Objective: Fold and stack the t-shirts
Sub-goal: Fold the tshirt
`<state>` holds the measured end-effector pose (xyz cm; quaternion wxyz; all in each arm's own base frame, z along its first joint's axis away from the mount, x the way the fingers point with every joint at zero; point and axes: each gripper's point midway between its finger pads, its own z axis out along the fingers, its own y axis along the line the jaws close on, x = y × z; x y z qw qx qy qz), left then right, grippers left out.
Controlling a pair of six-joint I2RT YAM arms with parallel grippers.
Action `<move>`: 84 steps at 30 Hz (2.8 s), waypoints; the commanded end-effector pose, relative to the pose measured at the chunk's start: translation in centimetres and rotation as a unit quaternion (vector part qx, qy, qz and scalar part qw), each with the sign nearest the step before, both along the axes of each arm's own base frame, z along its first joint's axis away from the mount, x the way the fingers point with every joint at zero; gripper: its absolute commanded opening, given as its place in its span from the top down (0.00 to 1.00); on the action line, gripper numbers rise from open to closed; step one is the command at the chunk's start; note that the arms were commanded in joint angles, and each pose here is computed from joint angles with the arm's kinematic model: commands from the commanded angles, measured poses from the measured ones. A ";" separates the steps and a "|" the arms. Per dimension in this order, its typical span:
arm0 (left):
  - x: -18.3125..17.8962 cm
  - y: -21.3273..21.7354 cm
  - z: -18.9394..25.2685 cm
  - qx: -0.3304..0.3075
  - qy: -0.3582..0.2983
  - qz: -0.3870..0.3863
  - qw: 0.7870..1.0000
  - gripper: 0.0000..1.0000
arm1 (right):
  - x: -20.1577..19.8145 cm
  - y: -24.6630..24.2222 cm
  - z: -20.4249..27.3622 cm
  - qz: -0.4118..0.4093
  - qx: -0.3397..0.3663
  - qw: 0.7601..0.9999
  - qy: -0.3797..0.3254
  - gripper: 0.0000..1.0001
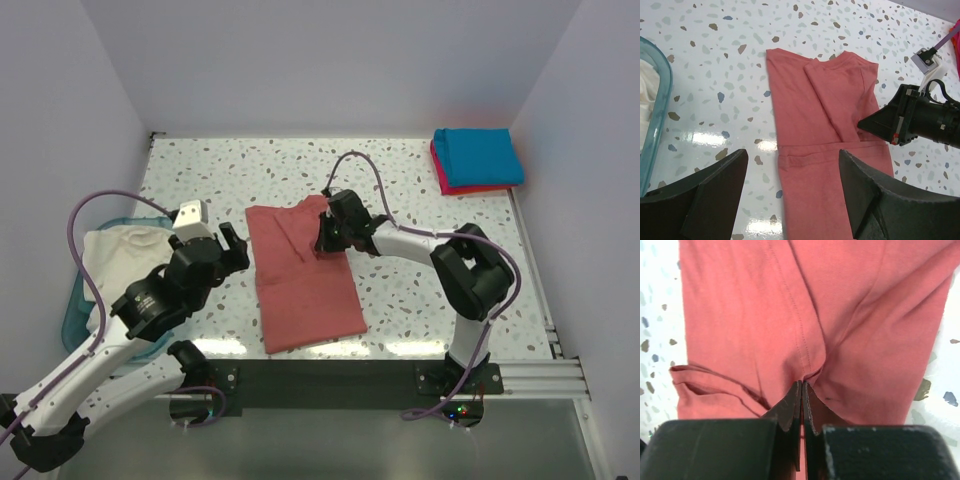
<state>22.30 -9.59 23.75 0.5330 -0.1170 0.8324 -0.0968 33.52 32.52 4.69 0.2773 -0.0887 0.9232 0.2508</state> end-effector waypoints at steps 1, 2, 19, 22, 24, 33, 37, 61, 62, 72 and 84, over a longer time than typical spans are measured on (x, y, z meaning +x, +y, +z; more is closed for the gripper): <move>0.2 0.7 0.0 0.011 -0.010 0.013 1.000 0.22 | 0.2 1.9 4.5 0.016 0.049 0.997 -0.053 1.00; 0.2 0.7 -0.1 0.011 -0.010 0.013 1.000 0.22 | 0.1 2.3 4.8 0.021 0.050 0.997 -0.056 1.00; 0.4 0.9 -1.5 0.024 -0.006 0.018 1.000 0.21 | -1.7 7.0 4.3 0.099 0.031 0.991 -0.078 1.00; 0.3 0.9 -1.5 0.025 -0.005 0.018 1.000 0.20 | -2.1 7.7 3.8 0.114 0.025 0.990 -0.081 1.00; 0.3 0.9 -1.6 0.026 -0.005 0.017 1.000 0.20 | -2.4 8.2 3.9 0.122 0.025 0.989 -0.083 1.00; 0.2 1.0 -1.5 0.023 -0.006 0.016 1.000 0.20 | -3.4 9.5 1.9 0.145 0.017 0.987 -0.072 1.00; 0.3 0.8 -1.8 0.025 -0.002 0.014 1.000 0.20 | -4.0 9.9 1.2 0.155 0.018 0.986 -0.065 1.00; 0.5 -1.8 -5.3 -0.024 0.063 0.022 0.998 0.20 | -0.7 5.0 8.5 0.037 -0.006 0.992 -0.119 0.49; 0.5 -2.2 -5.7 -0.032 0.068 0.018 0.997 0.21 | -0.6 3.9 8.4 0.022 -0.015 0.993 -0.115 0.49; -3.1 -5.3 -16.0 -0.129 0.206 0.012 0.970 0.29 | -5.4 -5.2 8.3 -0.052 -0.002 0.997 -0.064 0.46; -8.1 -6.4 -20.8 -0.178 0.297 -0.036 0.938 0.36 | -15.2 -10.9 0.9 -0.057 0.013 0.997 0.043 0.47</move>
